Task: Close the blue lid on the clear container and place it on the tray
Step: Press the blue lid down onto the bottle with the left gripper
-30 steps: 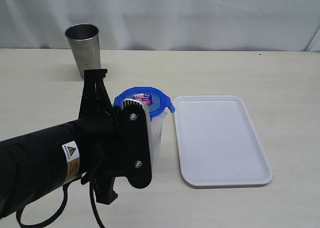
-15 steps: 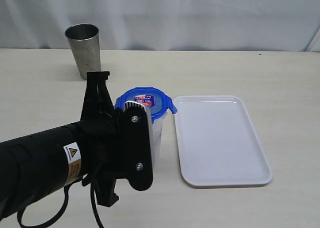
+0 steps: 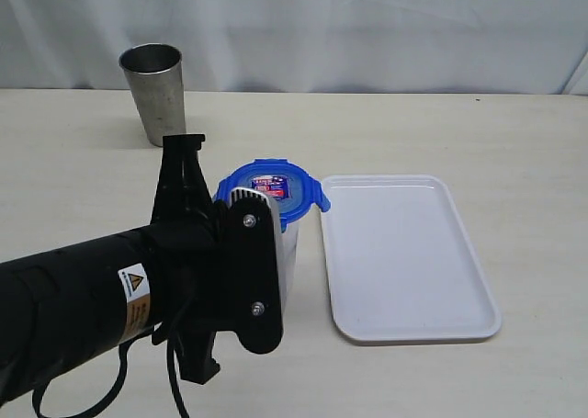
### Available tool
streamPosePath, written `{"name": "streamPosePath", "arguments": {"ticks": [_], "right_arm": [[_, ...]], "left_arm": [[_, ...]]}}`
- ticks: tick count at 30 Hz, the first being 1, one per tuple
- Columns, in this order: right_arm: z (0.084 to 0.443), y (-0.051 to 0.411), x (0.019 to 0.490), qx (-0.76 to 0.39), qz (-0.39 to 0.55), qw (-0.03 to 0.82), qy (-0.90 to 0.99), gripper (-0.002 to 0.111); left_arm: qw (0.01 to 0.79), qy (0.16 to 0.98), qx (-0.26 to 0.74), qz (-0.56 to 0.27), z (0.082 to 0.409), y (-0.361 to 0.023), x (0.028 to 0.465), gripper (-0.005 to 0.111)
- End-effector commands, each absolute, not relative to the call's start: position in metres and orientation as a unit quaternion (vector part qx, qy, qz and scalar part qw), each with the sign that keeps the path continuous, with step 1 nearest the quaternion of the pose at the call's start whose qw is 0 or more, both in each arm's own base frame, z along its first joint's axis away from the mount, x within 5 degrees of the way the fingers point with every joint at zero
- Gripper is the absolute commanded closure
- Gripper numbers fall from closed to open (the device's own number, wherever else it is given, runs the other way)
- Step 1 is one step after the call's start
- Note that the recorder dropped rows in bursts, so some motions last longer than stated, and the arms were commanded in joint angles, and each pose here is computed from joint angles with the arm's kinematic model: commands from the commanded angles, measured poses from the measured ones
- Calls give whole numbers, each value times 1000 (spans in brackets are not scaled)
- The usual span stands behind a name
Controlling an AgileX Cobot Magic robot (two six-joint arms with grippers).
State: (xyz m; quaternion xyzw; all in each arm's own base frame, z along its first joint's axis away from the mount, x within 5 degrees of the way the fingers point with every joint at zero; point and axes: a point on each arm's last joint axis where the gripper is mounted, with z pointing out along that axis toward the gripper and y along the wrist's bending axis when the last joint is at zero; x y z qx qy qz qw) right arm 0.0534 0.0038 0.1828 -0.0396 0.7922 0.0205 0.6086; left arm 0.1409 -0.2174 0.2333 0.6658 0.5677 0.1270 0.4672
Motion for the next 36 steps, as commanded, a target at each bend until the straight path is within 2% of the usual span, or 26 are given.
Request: {"name": "streamPosePath", "arguments": {"ticks": [1,11,19,28,36], "right_arm": [[182,3,53,-38,16,610,791,104],[182,3,53,-38,16,610,791,104],[182,3,53,-38,16,610,791,104],[182,3,53,-38,16,610,791,104],[182,3,53,-38,16,610,791,104]], "left_arm": [[463,572,666,124,231,-217,139,107],[463,576,660,138,232,-215,140,106],[462,577,663,123,231,-217,139,84],[457,588,657,118,230,-216,138,80],[453,610,642,103,230,-214,137,51]]}}
